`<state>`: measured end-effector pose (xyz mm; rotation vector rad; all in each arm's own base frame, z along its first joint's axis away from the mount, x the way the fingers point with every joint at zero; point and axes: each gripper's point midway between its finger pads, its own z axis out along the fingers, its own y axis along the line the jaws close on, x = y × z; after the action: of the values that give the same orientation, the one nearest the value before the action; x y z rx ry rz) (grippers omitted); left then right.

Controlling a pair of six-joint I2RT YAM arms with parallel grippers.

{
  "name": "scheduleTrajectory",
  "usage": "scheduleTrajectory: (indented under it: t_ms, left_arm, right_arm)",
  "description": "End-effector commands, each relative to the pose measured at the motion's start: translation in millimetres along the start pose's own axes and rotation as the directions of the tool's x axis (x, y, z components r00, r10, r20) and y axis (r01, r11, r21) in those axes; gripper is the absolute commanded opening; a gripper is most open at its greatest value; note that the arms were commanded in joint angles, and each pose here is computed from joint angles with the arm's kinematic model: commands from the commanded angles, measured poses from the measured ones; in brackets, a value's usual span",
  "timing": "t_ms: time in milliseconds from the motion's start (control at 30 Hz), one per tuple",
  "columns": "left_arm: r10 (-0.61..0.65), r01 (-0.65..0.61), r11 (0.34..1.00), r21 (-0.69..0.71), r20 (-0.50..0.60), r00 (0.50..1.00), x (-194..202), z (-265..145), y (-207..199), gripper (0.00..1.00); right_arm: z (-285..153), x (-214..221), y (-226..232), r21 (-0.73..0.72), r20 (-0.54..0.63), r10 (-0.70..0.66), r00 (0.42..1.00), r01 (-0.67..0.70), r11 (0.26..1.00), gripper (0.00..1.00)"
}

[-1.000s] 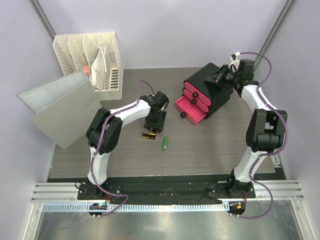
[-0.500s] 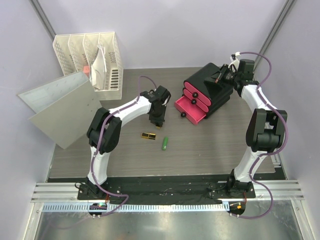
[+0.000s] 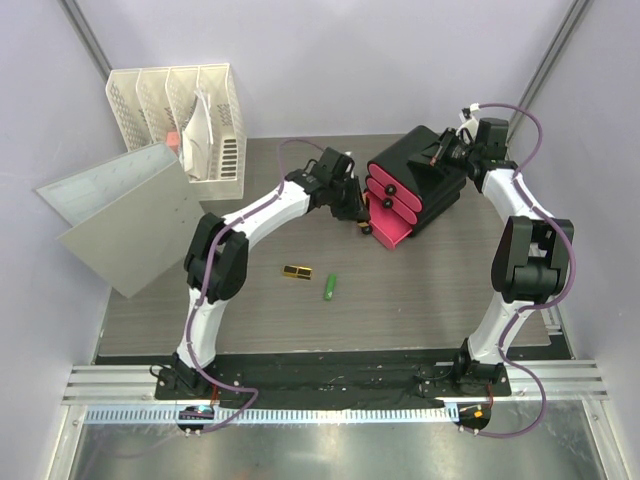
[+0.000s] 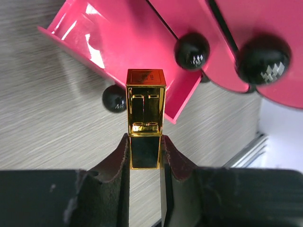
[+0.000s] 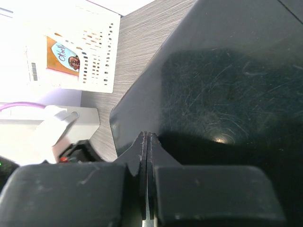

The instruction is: Organize the makeup

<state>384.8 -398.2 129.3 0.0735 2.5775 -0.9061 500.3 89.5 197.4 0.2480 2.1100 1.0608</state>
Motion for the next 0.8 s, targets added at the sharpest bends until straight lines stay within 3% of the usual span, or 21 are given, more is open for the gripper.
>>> scheduleTrajectory:
  t_ms: [0,300,333,433,533,633,767]
  left_arm:
    - [-0.150,0.144,0.982,0.120,0.045,0.988,-18.6,12.7,-30.6,0.00]
    - [-0.249,0.233,0.957,0.171,0.083,0.965,-38.6,23.8,-43.3,0.05]
    - [-0.253,0.237,0.957,0.169,0.077,0.964,-37.9,25.9,-42.7,0.08]
    - [-0.254,0.239,0.956,0.170,0.078,0.964,-39.1,28.4,-43.9,0.42]
    - [-0.242,0.223,0.956,0.189,0.080,0.967,-42.3,28.5,-47.8,0.56]
    - [-0.218,0.198,0.958,0.206,0.080,0.973,-44.3,24.8,-53.2,0.64]
    - [-0.176,0.150,0.966,0.210,0.108,0.979,-47.5,5.6,-56.3,0.64]
  right_arm:
    - [3.7,101.4,-97.5,0.331,-0.220,0.244,0.944,-0.163,0.929,0.01]
    - [2.5,103.9,-97.3,0.330,-0.225,0.245,0.943,-0.163,0.930,0.01]
    - [2.5,105.5,-97.8,0.330,-0.228,0.249,0.941,-0.166,0.929,0.01]
    - [2.5,105.5,-97.7,0.330,-0.228,0.250,0.941,-0.167,0.929,0.01]
    - [2.4,104.7,-96.8,0.327,-0.228,0.247,0.942,-0.165,0.930,0.01]
    - [2.5,104.8,-96.1,0.325,-0.228,0.250,0.941,-0.168,0.930,0.01]
    - [2.2,105.1,-95.8,0.323,-0.230,0.247,0.941,-0.166,0.932,0.01]
